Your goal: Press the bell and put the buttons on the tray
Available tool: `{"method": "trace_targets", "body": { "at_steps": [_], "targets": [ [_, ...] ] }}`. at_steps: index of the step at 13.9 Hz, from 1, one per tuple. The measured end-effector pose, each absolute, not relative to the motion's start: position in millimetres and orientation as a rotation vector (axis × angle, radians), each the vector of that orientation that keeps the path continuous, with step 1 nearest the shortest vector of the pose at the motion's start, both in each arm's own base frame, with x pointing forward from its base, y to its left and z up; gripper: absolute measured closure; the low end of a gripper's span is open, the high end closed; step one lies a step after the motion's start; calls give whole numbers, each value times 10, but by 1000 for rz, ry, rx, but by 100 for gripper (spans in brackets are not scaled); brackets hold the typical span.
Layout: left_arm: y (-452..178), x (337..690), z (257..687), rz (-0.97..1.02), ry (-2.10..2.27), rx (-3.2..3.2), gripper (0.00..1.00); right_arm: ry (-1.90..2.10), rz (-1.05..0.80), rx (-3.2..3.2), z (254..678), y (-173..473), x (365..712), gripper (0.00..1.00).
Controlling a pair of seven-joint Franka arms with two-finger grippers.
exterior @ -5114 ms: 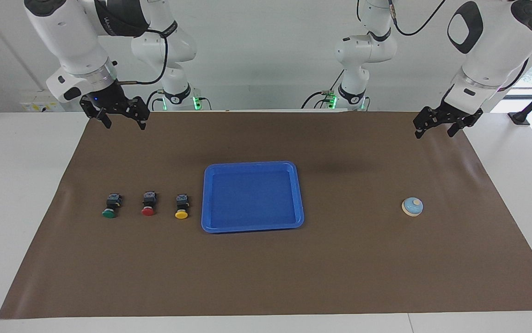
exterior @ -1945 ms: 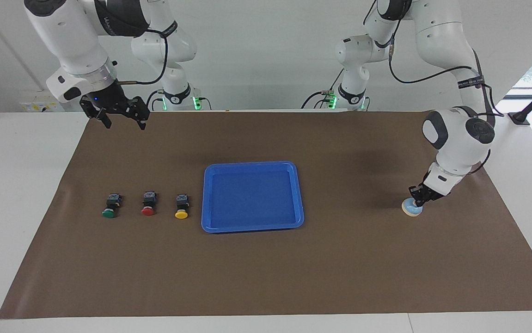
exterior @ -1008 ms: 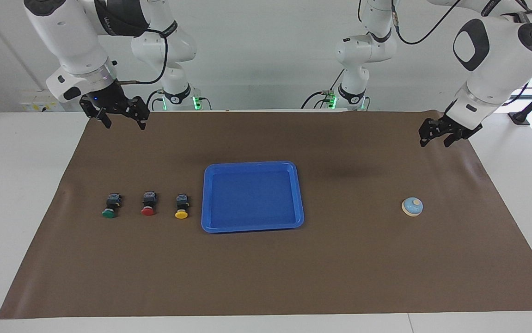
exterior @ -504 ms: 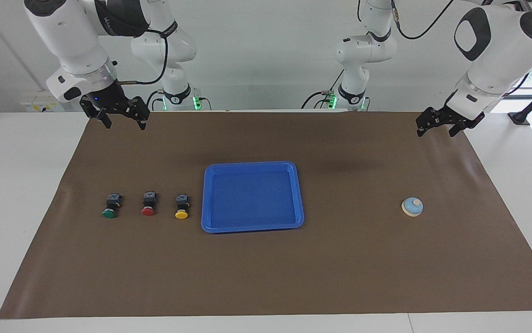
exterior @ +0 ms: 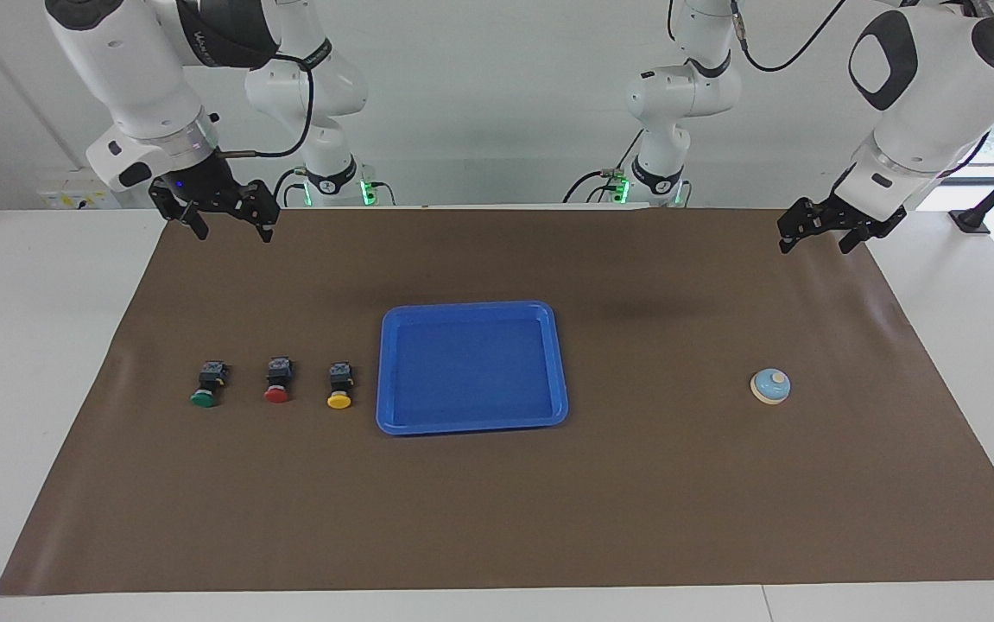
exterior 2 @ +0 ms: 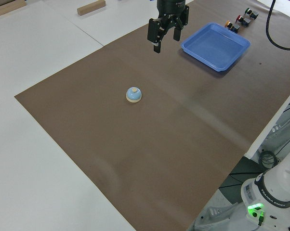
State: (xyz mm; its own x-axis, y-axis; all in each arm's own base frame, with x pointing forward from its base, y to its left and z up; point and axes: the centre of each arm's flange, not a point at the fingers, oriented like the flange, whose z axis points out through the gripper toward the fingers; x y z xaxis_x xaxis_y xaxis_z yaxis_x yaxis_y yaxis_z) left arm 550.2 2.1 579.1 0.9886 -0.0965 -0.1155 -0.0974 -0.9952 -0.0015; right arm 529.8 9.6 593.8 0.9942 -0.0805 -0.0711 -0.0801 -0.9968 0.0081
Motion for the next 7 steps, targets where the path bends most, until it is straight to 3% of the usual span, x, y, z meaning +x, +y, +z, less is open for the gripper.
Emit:
{"method": "trace_targets", "body": {
  "at_steps": [7],
  "targets": [
    [6, 5502, 5794, 179, 156, -3127, 0, -126, -112, 3132, 5938, 96, 5298, 0]
  ]
}}
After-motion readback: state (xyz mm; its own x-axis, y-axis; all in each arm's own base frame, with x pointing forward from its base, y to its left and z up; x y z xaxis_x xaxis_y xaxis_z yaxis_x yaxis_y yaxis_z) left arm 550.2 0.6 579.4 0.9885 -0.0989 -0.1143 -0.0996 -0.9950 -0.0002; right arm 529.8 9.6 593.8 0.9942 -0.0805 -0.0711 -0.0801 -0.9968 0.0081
